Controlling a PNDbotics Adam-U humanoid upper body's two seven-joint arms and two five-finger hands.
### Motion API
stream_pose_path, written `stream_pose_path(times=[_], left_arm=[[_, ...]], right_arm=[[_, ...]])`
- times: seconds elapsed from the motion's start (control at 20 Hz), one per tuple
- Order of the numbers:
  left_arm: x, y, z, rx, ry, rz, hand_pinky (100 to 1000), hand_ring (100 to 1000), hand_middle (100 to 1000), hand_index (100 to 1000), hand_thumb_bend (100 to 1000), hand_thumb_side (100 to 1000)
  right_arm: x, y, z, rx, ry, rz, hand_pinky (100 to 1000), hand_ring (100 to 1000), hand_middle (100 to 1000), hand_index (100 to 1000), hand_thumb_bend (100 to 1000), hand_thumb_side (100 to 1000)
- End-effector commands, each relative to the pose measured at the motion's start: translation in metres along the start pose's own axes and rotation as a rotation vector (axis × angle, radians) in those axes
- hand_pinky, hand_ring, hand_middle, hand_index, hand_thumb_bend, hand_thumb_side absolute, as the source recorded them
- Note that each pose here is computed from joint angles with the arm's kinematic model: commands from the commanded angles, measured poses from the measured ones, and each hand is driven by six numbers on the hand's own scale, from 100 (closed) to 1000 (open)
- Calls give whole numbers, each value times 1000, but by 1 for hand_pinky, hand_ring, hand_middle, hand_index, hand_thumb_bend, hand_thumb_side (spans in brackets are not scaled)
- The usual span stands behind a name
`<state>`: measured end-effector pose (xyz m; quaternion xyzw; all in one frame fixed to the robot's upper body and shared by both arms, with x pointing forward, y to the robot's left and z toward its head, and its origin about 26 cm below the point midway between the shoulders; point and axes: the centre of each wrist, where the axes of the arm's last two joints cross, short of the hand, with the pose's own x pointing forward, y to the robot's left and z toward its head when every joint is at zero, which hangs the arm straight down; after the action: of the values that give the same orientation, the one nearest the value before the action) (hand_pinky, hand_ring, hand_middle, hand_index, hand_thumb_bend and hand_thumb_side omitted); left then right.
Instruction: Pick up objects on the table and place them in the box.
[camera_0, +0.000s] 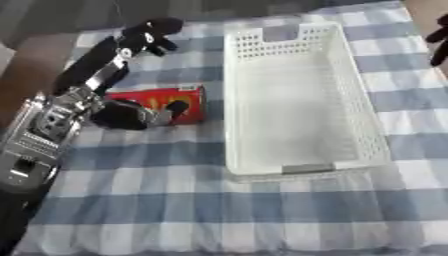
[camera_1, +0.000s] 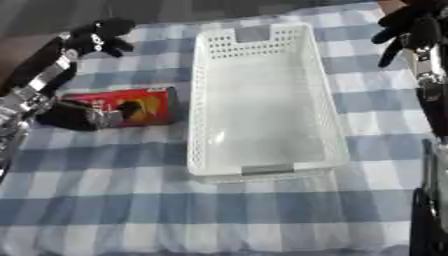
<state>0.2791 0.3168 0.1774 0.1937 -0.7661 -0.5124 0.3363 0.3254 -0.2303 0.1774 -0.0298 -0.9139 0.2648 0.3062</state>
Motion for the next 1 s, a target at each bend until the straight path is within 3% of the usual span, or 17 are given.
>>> stream_pose_path(times=[0.05,0.2,0.45,0.6,0.85,1.0], left_arm=[[-3,15,-1,-178,-54,-9,756,827,947,1000,269,414],[-8,24,-3,-286,-74,4,755,833,952,1000,263,441],[-11,41,-7,-447,-46,-45,811,884,973,1000,312,565],[-8,55,-12,-511,-15,-116,852,907,986,1000,369,563],[-3,70,-20,-504,-3,-174,850,904,984,1000,351,563],[-10,77,-20,-485,107,-199,761,858,946,991,347,516]], right_arm=[[4,-3,-2,11,-20,12,346,549,603,834,100,796],[4,-3,-3,8,-22,12,346,549,603,834,100,795],[4,-3,-3,5,-23,10,346,549,604,834,100,794],[4,-3,-3,6,-23,9,346,550,604,834,100,794],[4,-3,-3,7,-24,9,346,550,603,833,100,794],[3,-3,-3,8,-23,9,347,550,603,834,100,794]])
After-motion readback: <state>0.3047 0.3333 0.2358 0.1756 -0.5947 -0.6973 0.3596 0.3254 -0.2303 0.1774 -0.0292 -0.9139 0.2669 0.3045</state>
